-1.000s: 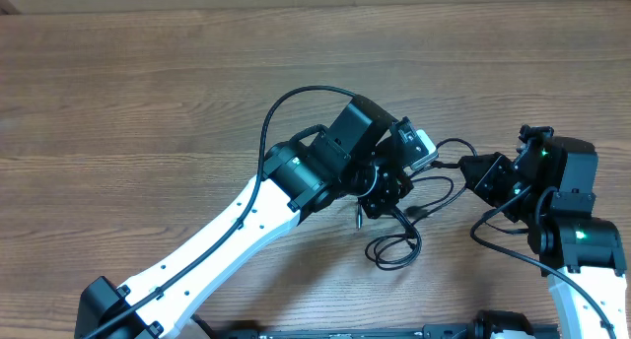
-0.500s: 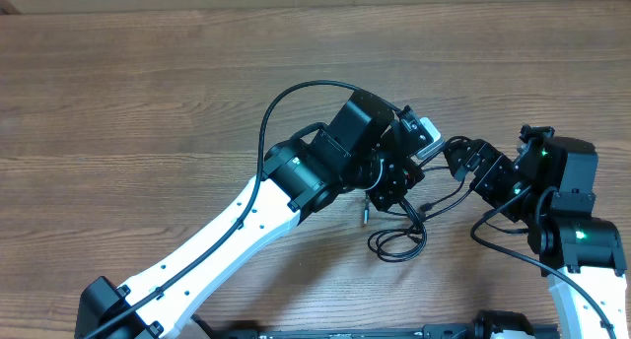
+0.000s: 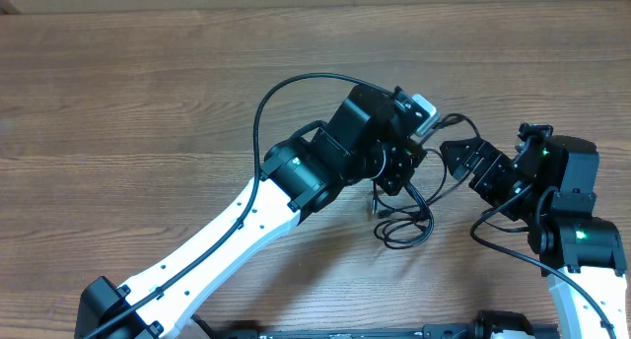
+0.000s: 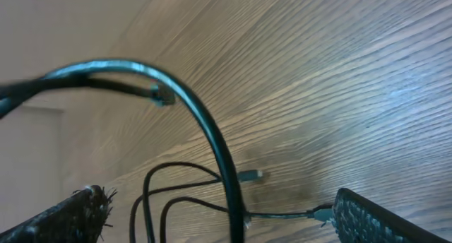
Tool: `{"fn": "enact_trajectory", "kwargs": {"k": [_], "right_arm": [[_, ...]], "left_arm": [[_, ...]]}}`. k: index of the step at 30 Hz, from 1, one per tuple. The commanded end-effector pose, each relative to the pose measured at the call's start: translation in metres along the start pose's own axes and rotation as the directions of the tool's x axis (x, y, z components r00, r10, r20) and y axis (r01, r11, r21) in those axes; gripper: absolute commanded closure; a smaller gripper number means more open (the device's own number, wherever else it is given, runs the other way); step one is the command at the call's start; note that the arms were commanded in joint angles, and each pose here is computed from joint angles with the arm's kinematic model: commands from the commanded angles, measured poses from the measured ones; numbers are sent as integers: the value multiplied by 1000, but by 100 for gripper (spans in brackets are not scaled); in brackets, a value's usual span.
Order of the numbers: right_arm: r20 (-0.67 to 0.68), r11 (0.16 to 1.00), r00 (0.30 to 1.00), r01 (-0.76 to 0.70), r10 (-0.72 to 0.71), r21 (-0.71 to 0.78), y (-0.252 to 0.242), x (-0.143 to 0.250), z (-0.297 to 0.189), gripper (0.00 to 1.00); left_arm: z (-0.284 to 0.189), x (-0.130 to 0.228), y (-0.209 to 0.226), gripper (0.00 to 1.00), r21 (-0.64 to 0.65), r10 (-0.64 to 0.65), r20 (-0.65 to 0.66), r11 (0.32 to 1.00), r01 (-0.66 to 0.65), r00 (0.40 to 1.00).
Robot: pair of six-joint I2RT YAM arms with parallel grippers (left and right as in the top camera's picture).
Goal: Untangle cables
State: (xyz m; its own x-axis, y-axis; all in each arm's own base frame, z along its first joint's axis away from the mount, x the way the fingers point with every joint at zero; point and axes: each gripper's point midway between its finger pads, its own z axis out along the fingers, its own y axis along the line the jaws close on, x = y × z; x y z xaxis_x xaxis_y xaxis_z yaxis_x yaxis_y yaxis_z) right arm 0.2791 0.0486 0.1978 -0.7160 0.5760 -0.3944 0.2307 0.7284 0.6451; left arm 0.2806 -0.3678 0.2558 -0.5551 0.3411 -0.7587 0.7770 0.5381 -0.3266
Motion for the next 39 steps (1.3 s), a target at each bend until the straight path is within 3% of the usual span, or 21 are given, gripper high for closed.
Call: {"fn": "enact_trajectory", "kwargs": {"k": [1, 8, 13, 17, 26, 29, 39], "right_arm": [[-1, 1000, 1000, 7, -7, -30, 7, -1, -3, 0], [-14, 998, 1000, 11, -12, -64, 13, 1, -3, 0], [-35, 990, 999, 24, -29, -141, 28, 3, -5, 1], [-38, 987, 999, 28, -34, -158, 31, 4, -5, 9], [-36, 987, 999, 30, -36, -160, 31, 3, -5, 42], [-37, 987, 999, 29, -35, -159, 31, 3, -5, 59], [-40, 987, 999, 27, -34, -157, 31, 4, -5, 94]], "left_arm": [[-15, -17, 25, 96, -93, -127, 77, 987, 134, 989], [-26, -26, 56, 96, -107, -373, 149, 915, 390, 916], [-27, -42, 52, 96, -67, -377, 201, 916, 397, 904], [-26, -49, 42, 96, -28, -390, 220, 914, 405, 894], [-22, -53, 18, 96, 49, -371, 200, 928, 369, 907], [-24, -59, 5, 96, 122, -359, 191, 932, 341, 914], [-25, -64, 4, 96, 128, -353, 212, 935, 332, 911]]}}
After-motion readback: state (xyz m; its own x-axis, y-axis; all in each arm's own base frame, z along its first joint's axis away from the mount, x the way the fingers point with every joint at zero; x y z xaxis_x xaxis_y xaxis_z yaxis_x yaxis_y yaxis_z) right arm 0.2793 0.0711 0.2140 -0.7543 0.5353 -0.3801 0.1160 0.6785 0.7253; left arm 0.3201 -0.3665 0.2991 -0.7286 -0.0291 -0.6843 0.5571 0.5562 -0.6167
